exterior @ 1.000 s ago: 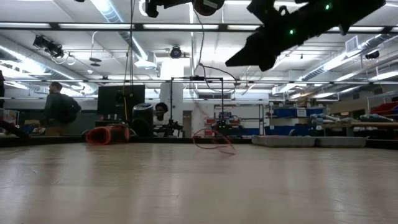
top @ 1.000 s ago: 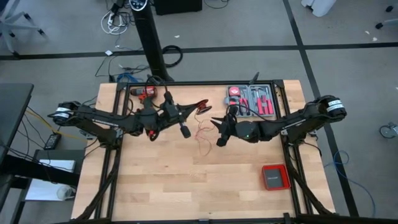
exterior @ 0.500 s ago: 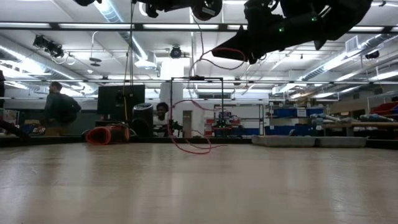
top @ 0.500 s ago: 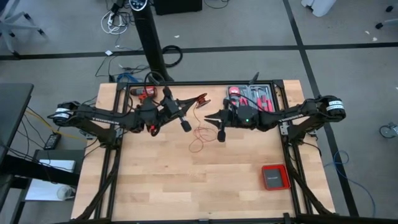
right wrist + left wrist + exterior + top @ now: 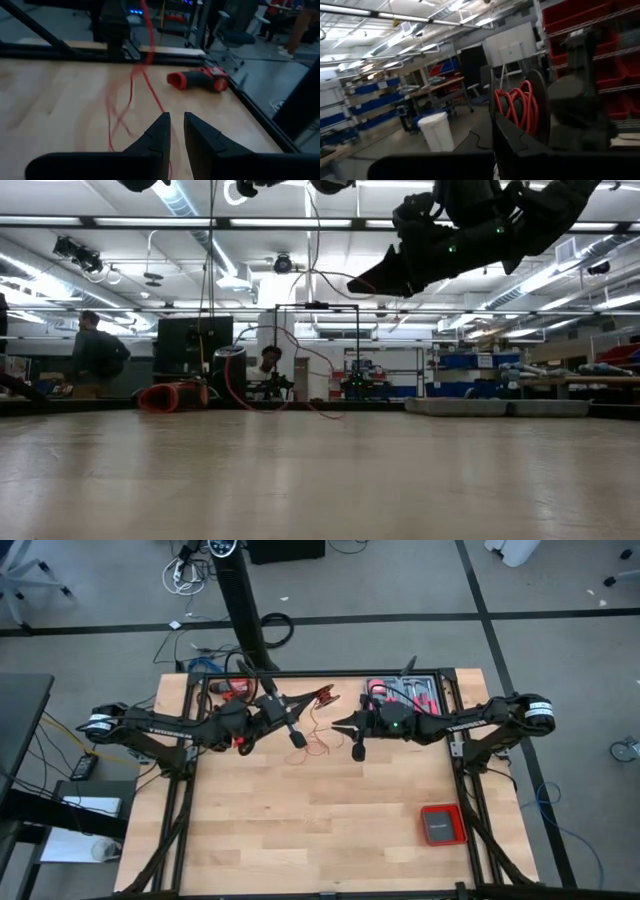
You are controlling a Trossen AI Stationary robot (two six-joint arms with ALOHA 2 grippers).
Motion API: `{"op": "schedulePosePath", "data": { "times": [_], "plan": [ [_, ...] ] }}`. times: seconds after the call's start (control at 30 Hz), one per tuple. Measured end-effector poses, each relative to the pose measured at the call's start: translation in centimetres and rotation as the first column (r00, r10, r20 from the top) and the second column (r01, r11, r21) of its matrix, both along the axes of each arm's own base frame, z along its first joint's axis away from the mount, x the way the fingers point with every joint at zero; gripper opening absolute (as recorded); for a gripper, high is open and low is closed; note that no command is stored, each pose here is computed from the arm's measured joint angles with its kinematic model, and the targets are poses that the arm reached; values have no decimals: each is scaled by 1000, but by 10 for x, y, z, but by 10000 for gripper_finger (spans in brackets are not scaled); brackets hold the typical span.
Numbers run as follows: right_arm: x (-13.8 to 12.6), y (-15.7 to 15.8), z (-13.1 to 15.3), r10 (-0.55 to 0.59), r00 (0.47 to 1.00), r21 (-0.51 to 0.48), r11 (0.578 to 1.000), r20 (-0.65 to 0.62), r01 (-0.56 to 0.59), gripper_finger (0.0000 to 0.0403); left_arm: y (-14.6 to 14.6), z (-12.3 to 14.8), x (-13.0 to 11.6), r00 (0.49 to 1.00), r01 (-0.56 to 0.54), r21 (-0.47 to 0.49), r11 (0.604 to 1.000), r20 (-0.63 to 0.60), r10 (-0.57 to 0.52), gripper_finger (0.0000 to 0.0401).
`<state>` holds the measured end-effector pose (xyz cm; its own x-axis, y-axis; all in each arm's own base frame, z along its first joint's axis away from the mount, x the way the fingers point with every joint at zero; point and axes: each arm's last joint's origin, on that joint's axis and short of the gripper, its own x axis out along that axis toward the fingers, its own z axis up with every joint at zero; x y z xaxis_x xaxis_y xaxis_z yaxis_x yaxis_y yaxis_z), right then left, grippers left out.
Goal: Coil cords
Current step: Coil the red wire on the black spool
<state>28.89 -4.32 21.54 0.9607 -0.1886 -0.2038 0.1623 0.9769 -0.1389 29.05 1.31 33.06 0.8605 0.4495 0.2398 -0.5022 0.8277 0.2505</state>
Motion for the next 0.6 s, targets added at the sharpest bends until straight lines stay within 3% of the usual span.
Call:
{"op": "schedulePosePath", "data": {
  "times": [0.27, 0.6],
  "plan": [
    [-6, -13, -9, -45, 999, 11, 999, -26, 45, 50, -2, 4, 0, 997, 70, 23, 997, 43, -71, 0],
    [-2, 7, -1, 71, 996, -4, 998, 56, -70, 50, -3, 10, -2, 989, 104, 48, 993, 99, -109, 0]
  ]
}}
